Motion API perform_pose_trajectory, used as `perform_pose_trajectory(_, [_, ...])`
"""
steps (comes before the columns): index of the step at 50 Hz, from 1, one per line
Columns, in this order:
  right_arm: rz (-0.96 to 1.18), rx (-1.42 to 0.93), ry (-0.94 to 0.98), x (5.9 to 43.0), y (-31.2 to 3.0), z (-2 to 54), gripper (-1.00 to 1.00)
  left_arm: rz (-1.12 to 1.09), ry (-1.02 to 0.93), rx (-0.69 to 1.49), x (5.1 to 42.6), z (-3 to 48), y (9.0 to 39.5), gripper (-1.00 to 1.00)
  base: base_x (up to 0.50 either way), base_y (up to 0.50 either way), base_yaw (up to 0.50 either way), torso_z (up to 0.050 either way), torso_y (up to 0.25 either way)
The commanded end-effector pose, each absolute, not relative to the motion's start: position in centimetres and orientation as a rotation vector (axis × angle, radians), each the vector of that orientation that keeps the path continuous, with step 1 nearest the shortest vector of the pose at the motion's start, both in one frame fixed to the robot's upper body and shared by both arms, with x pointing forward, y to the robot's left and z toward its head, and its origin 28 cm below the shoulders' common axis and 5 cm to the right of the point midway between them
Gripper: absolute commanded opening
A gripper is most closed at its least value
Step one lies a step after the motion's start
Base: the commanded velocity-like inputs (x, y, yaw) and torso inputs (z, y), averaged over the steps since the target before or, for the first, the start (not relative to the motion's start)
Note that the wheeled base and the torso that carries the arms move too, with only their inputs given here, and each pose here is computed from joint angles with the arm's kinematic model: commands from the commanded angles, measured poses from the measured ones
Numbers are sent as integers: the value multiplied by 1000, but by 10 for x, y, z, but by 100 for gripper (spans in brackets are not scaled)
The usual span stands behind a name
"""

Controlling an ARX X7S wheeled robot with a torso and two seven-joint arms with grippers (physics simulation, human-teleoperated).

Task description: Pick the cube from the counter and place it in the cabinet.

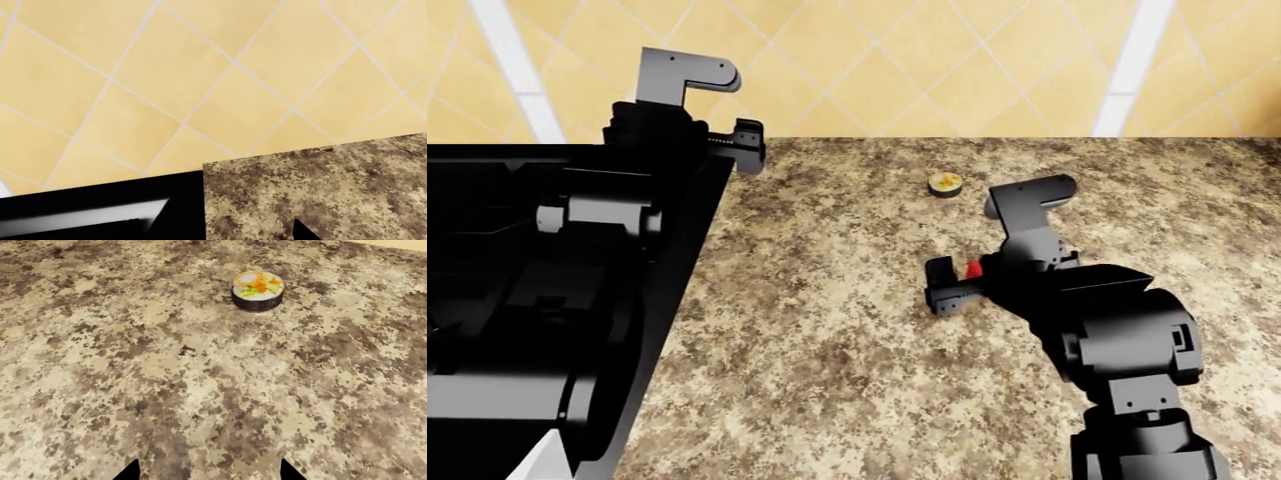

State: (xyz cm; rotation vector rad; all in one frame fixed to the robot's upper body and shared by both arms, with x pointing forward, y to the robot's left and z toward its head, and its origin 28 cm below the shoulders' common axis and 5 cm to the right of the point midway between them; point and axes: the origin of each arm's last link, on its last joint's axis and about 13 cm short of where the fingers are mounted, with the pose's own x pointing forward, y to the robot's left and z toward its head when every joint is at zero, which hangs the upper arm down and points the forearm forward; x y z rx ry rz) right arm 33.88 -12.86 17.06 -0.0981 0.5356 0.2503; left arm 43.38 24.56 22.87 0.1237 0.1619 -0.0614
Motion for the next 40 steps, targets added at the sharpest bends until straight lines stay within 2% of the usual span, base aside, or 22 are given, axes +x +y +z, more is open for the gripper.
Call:
perform_pose_trajectory(1, [197, -145, 621, 316, -145, 138, 100, -58, 177, 119, 433, 222, 245, 100, 0, 0, 0, 0, 0])
perform_pose_trajectory(2, [184, -154, 616, 316, -147, 137, 100, -58, 178, 118, 433, 222, 245, 100, 0, 0, 0, 0, 0])
perform_pose_trajectory(3, [180, -163, 616, 317, -148, 135, -100, -55, 177, 115, 433, 222, 245, 100, 0, 0, 0, 0, 0])
perform_pose_trajectory(12, [159, -291, 579, 318, -149, 143, -100, -17, 184, 84, 432, 221, 253, 100, 0, 0, -3, 0, 0])
perform_pose_trajectory(18, [173, -315, 477, 293, -145, 175, -100, -9, 183, 88, 432, 226, 253, 100, 0, -1, -1, 0, 0])
perform_pose_trajectory(24, [192, -325, 279, 259, -144, 222, -100, -6, 177, 100, 433, 231, 252, 100, 0, 0, 0, 0, 0])
perform_pose_trajectory(26, [9, -340, 157, 253, -166, 256, -100, -6, 168, 105, 433, 237, 251, 100, 0, 0, 0, 0, 0])
perform_pose_trajectory(27, [-41, -339, 96, 251, -167, 272, -100, -8, 163, 108, 434, 240, 250, 100, 0, 0, 0, 0, 0])
perform_pose_trajectory(30, [-93, -358, -113, 236, -148, 309, -100, -12, 150, 113, 434, 247, 248, 100, 0, 0, 0, 0, 0])
perform_pose_trajectory(33, [-95, -329, -269, 202, -122, 329, -100, -14, 143, 117, 434, 251, 247, 100, 0, 0, 0, 0, 0])
perform_pose_trajectory(34, [-68, -317, -271, 190, -116, 330, -100, -14, 142, 118, 434, 252, 247, 100, 0, 0, 0, 0, 0])
perform_pose_trajectory(37, [307, -339, -165, 155, -107, 329, -100, -14, 140, 118, 432, 254, 247, 100, 0, 0, 0, 0, 0])
perform_pose_trajectory(40, [296, -390, -257, 151, -97, 330, -100, -18, 142, 118, 430, 254, 247, 100, 0, 0, 0, 0, 0])
